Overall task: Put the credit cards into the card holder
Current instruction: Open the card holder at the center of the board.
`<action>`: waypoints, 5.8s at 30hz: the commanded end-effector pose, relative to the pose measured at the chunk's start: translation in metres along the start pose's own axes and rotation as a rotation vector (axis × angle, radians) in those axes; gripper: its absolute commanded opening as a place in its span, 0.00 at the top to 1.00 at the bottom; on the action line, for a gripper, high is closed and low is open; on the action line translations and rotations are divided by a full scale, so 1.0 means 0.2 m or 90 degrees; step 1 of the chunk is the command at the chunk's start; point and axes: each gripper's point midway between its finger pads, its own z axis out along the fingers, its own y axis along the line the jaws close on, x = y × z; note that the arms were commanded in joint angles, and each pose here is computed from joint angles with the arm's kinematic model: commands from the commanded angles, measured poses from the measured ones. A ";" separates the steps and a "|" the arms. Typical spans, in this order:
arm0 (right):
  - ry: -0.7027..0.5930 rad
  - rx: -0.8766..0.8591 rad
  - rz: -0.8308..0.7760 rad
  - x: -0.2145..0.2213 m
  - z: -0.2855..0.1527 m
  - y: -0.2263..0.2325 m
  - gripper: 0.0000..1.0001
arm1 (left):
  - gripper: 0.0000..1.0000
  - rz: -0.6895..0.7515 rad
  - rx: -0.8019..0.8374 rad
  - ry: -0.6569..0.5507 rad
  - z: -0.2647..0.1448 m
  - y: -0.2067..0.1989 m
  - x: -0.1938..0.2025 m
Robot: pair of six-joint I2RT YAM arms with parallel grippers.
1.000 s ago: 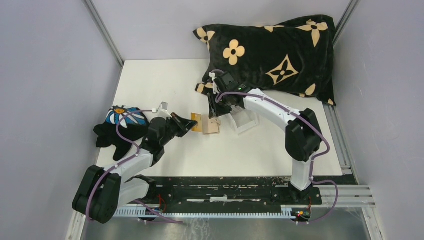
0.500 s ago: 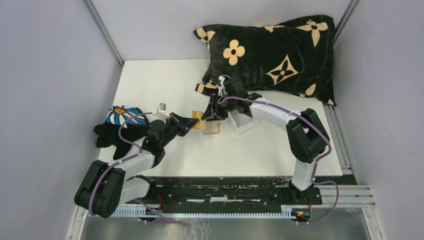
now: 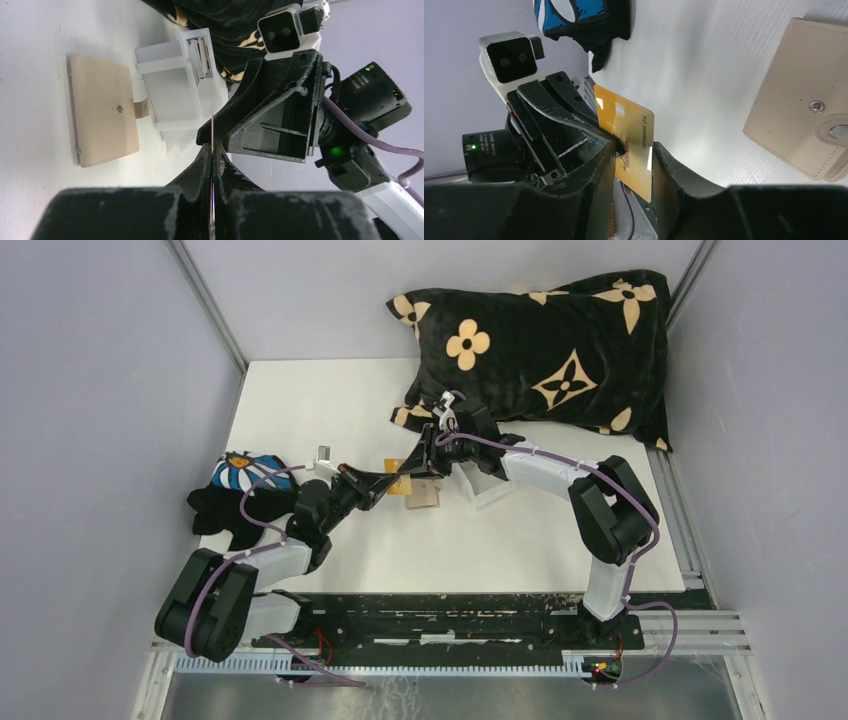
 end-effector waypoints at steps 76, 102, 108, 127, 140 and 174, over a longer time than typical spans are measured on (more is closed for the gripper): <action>-0.014 0.603 -0.257 -0.20 -0.09 -0.51 0.99 | 0.55 0.156 -0.248 0.108 0.03 0.45 0.01; -0.058 0.545 -0.184 -0.23 -0.12 -0.51 0.99 | 0.57 0.167 -0.272 0.132 0.04 0.50 0.02; -0.065 0.541 -0.187 -0.25 -0.13 -0.49 0.99 | 0.57 0.172 -0.276 0.133 0.03 0.50 0.02; -0.065 0.526 -0.171 -0.25 -0.13 -0.49 0.99 | 0.59 0.174 -0.281 0.141 0.05 0.52 0.02; -0.062 0.496 -0.128 -0.25 -0.11 -0.57 0.99 | 0.60 0.173 -0.287 0.147 0.06 0.54 0.03; -0.072 0.383 -0.058 -0.24 -0.07 -0.53 0.99 | 0.63 0.160 -0.297 0.153 0.08 0.57 0.05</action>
